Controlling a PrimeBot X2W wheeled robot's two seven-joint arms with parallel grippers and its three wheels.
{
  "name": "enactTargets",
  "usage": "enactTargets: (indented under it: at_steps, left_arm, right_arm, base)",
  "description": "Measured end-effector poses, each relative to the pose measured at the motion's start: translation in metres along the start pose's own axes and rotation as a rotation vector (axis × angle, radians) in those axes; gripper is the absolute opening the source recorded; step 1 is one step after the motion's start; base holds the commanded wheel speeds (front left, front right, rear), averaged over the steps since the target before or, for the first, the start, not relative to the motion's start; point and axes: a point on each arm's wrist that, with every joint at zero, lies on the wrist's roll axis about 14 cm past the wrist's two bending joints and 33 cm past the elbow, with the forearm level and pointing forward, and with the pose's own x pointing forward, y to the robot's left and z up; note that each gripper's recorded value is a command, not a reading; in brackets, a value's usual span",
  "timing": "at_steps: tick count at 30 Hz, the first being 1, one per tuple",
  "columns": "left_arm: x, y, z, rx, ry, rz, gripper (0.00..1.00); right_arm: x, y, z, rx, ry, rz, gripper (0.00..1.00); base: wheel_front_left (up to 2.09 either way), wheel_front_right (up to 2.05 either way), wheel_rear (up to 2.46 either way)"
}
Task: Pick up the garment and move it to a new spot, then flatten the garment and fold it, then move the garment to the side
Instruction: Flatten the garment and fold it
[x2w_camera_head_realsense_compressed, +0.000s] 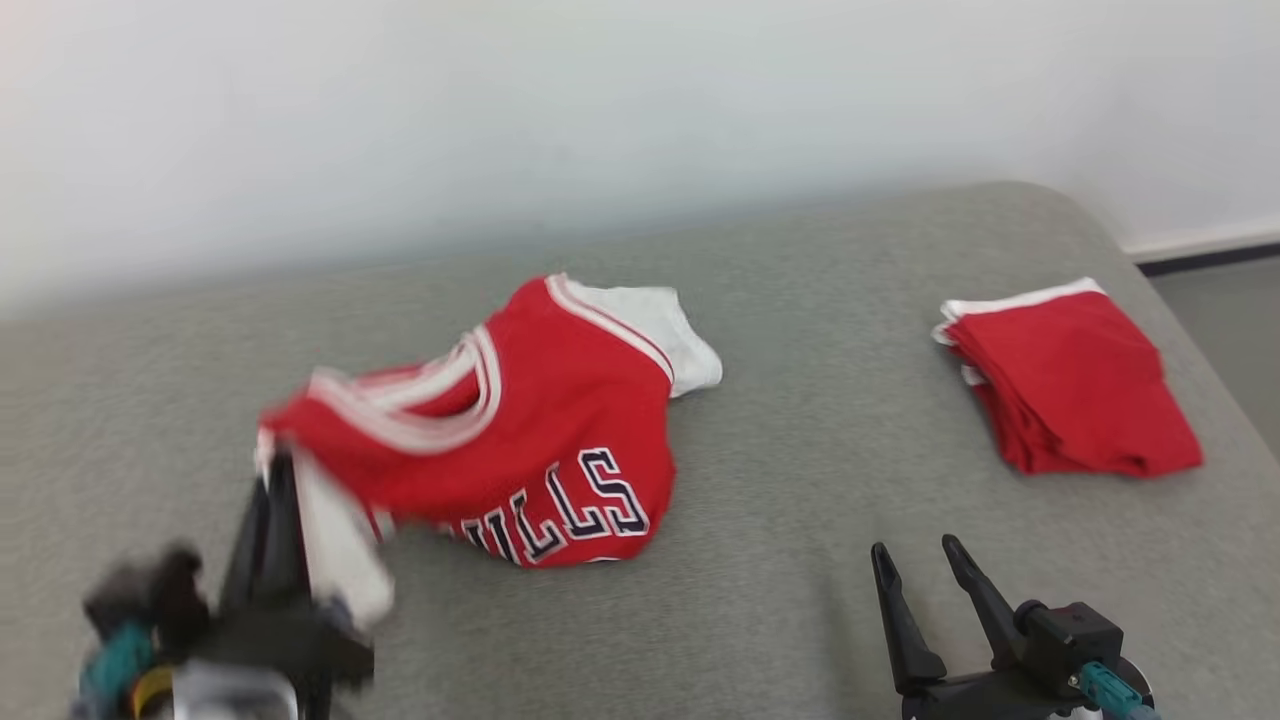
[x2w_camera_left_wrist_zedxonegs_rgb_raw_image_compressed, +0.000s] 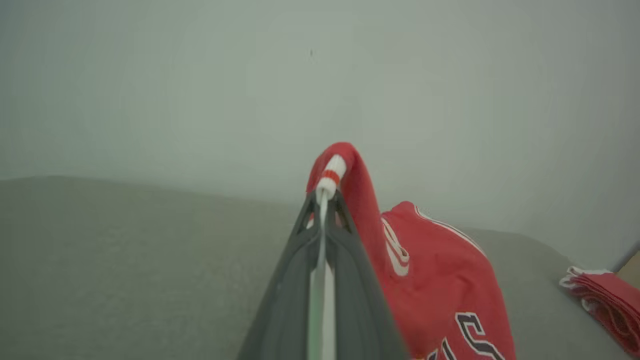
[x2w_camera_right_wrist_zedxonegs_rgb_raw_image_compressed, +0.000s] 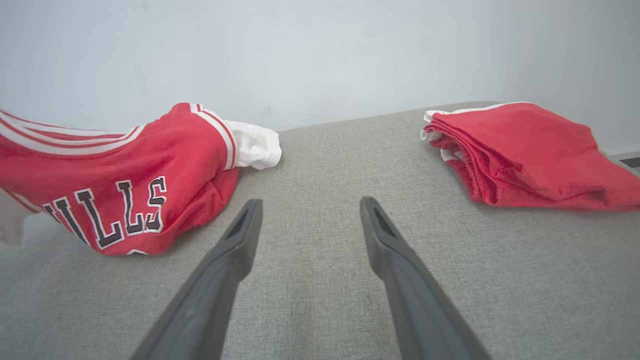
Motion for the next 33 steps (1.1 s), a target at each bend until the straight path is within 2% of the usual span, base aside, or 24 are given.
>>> enactTargets:
  at_steps: [4, 5, 6, 7, 10, 15, 18, 24, 28, 33]
  left_arm:
    - [-0.050, 0.038, -0.040, -0.017, 0.125, 0.136, 0.00]
    - [-0.061, 0.044, -0.050, -0.025, 0.171, 0.162, 0.03]
    - [-0.072, 0.048, -0.063, -0.044, 0.226, 0.180, 0.41]
    - [-0.082, 0.050, -0.073, -0.058, 0.271, 0.194, 1.00]
    - [-0.099, 0.062, -0.085, -0.062, 0.355, 0.234, 1.00]
    - [-0.122, 0.101, -0.093, -0.044, 0.483, 0.353, 1.00]
    - [-0.110, 0.109, -0.073, -0.036, 0.436, 0.358, 1.00]
    - [-0.036, 0.061, -0.040, 0.015, 0.363, 0.130, 1.00]
    - [0.010, 0.022, -0.050, 0.054, 0.448, -0.020, 1.00]
    - [0.064, -0.010, -0.060, 0.163, 0.507, -0.144, 1.00]
  right_arm:
    - [0.010, 0.017, 0.000, -0.003, 0.006, 0.055, 1.00]
    - [0.012, 0.021, -0.001, -0.004, 0.008, 0.068, 1.00]
    - [0.014, 0.025, -0.001, -0.004, 0.009, 0.081, 1.00]
    - [0.016, 0.028, -0.001, -0.004, 0.010, 0.093, 1.00]
    - [0.021, 0.038, -0.003, -0.005, 0.016, 0.124, 1.00]
    - [0.025, 0.048, -0.006, 0.003, 0.024, 0.154, 1.00]
    - [0.025, 0.045, -0.006, 0.008, 0.022, 0.143, 1.00]
    - [0.028, 0.036, -0.003, 0.011, 0.007, 0.117, 1.00]
    - [0.030, 0.026, 0.000, 0.019, -0.004, 0.088, 1.00]
    - [0.029, 0.011, -0.001, 0.025, -0.010, 0.041, 1.00]
  base:
    - [0.00, 0.00, 0.00]
    - [0.00, 0.00, 0.00]
    - [0.00, 0.00, 0.00]
    - [0.00, 0.00, 0.00]
    - [0.00, 0.00, 0.00]
    - [0.00, 0.00, 0.00]
    - [0.00, 0.00, 0.00]
    - [0.00, 0.00, 0.00]
    - [0.00, 0.00, 0.00]
    - [0.00, 0.00, 0.00]
